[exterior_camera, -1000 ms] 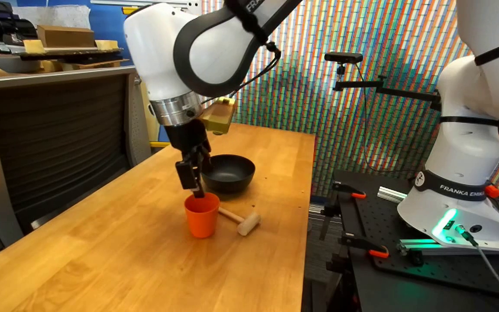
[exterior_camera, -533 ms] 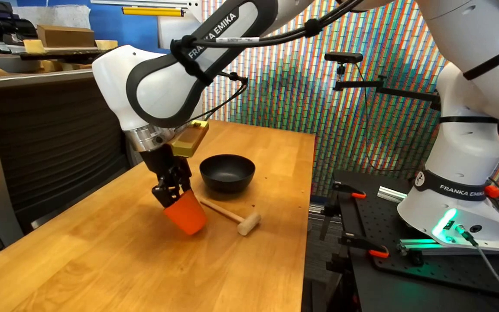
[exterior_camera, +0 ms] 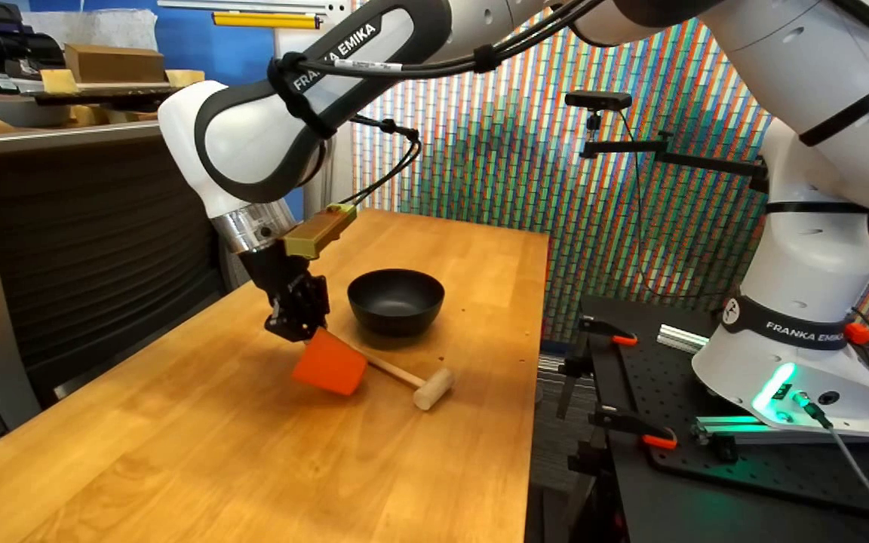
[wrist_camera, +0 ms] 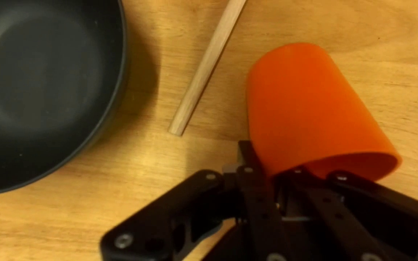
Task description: Put the orange cup inside the black bowl
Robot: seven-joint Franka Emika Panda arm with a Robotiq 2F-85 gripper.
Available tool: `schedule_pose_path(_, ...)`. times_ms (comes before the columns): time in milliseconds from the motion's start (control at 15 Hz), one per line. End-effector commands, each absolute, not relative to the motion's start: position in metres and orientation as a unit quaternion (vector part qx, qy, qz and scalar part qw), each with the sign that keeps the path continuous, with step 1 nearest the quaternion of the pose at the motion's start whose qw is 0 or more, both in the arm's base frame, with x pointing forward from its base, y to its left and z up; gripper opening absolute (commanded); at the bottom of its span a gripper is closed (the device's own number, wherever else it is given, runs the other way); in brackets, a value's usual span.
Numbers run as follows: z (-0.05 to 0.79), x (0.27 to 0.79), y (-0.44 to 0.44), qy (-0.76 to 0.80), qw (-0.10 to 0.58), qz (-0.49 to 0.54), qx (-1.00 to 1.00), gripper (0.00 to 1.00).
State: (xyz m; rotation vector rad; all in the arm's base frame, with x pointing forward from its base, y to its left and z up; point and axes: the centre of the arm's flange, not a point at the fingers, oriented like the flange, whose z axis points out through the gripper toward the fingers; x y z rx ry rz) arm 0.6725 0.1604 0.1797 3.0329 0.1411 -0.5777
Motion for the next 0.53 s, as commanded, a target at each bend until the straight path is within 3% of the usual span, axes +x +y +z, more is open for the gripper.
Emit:
schedule_pose_path(0, 0.203, 0.678, 0.157, 0.036, 0.021, -0.189, 0.981, 0.02)
schedule_pose_path(467, 0.334, 0.654, 0.103, -0.029, 0.034, -0.026, 0.999, 0.02)
